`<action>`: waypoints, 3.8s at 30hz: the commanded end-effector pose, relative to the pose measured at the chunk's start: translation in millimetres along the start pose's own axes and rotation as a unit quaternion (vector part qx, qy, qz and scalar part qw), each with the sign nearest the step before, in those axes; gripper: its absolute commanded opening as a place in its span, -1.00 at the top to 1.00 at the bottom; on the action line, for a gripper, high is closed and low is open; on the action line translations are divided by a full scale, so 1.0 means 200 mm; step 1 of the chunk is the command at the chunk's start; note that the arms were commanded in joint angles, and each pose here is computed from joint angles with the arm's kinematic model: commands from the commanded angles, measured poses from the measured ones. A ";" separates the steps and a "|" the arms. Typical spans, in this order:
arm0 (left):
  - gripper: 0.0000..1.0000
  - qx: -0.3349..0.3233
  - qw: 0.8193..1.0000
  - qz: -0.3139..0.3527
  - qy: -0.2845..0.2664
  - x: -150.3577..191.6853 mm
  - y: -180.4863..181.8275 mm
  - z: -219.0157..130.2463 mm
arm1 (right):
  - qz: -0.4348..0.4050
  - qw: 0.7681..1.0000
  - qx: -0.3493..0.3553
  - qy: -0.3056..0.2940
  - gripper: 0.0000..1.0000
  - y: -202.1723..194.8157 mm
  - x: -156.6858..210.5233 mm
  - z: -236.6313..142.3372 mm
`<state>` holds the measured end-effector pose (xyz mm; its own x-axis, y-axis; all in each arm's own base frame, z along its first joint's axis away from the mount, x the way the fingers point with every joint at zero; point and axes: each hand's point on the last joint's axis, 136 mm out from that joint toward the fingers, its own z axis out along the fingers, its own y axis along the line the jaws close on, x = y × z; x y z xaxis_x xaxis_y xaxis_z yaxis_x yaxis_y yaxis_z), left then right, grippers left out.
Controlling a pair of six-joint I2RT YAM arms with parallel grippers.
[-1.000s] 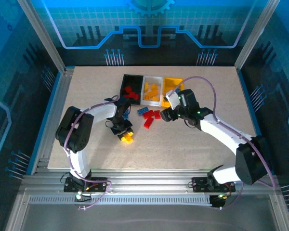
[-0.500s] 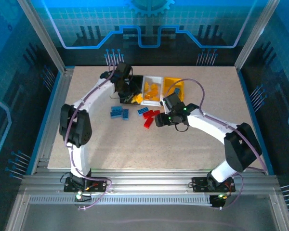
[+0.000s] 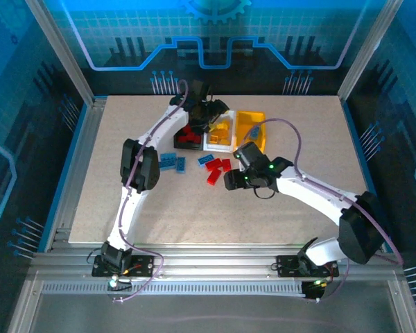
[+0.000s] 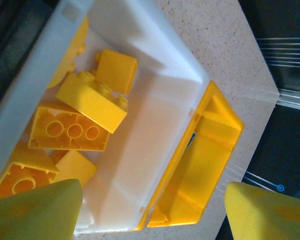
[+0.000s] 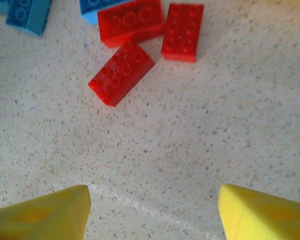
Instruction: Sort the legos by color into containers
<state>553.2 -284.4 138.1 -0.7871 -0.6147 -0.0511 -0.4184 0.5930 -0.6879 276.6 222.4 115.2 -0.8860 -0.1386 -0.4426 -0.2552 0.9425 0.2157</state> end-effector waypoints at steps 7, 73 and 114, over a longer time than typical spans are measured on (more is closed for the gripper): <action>-0.54 -0.021 0.990 0.121 -0.062 0.03 0.01 -0.61 | 0.009 0.996 0.074 0.059 -0.41 0.19 -0.05 0.25; -0.62 -0.134 0.986 0.080 -0.049 0.42 1.11 -1.23 | 0.102 0.973 0.185 0.097 0.01 -0.04 -0.14 0.62; -0.65 -0.152 0.986 0.064 -0.019 0.34 1.21 -1.11 | -0.001 0.991 0.134 0.017 -0.17 -0.02 -0.55 0.26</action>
<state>298.7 -65.1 125.7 -0.8248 -0.5427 -0.1590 -0.4515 0.8012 -0.3927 396.2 269.8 94.0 -0.9338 -0.1069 -0.3413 -0.1177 0.9930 0.0110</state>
